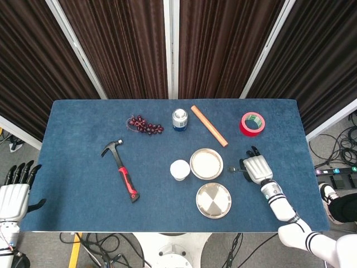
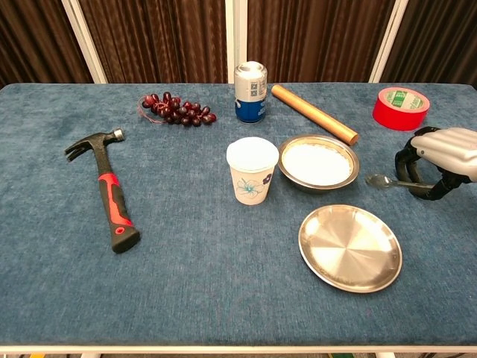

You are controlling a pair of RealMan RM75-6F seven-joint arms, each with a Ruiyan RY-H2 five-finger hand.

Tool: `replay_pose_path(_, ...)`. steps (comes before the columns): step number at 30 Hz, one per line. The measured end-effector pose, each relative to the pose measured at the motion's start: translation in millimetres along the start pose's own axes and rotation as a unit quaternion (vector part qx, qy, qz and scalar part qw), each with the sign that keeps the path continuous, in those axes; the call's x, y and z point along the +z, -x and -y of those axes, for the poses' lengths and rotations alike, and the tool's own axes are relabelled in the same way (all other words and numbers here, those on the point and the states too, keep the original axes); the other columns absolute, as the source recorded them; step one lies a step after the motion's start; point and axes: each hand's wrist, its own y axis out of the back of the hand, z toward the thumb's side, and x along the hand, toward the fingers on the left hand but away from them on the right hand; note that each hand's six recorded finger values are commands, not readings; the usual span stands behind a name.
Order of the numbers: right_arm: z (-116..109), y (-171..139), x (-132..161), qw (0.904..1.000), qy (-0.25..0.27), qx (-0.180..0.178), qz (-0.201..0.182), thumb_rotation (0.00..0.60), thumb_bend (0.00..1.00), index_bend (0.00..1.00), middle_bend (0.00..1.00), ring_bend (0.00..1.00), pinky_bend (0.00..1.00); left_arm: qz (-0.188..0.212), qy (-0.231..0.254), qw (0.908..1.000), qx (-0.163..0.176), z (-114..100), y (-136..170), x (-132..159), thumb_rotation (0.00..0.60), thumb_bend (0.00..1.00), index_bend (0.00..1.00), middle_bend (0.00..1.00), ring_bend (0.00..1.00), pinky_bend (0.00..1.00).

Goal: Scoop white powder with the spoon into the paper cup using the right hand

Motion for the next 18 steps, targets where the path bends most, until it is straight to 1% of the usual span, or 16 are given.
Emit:
replay_pose_path(5, -4, 0, -2, 1.0, -0.006, 0.001, -0.003, 0.6, 0.34, 0.54, 0.55, 0.18, 0.0, 0.0, 0.001, 1.0, 0.0, -1, -1, 1, 0.6, 0.07, 0.19, 0.15, 0.04, 0.05)
replay_pose_path(9, -13, -2, -4, 0.9998, -0.014, 0.01, -0.011, 0.6, 0.34, 0.54, 0.56, 0.18, 0.0, 0.001, 0.001, 1.0, 0.003, -2, -1, 1, 0.6, 0.07, 0.19, 0.15, 0.04, 0.05)
replay_pose_path(15, -43, -7, -7, 0.9987, -0.037, 0.021, -0.028, 0.6, 0.36, 0.54, 0.56, 0.18, 0.0, 0.002, 0.003, 1.0, 0.009, -4, -1, 0, 0.6, 0.07, 0.19, 0.15, 0.04, 0.05)
replay_pose_path(18, -64, -8, -2, 0.9977, -0.047, 0.024, -0.042, 0.6, 0.36, 0.54, 0.56, 0.18, 0.0, 0.0, 0.004, 1.0, 0.008, -3, 0, -1, 0.6, 0.07, 0.19, 0.15, 0.04, 0.05)
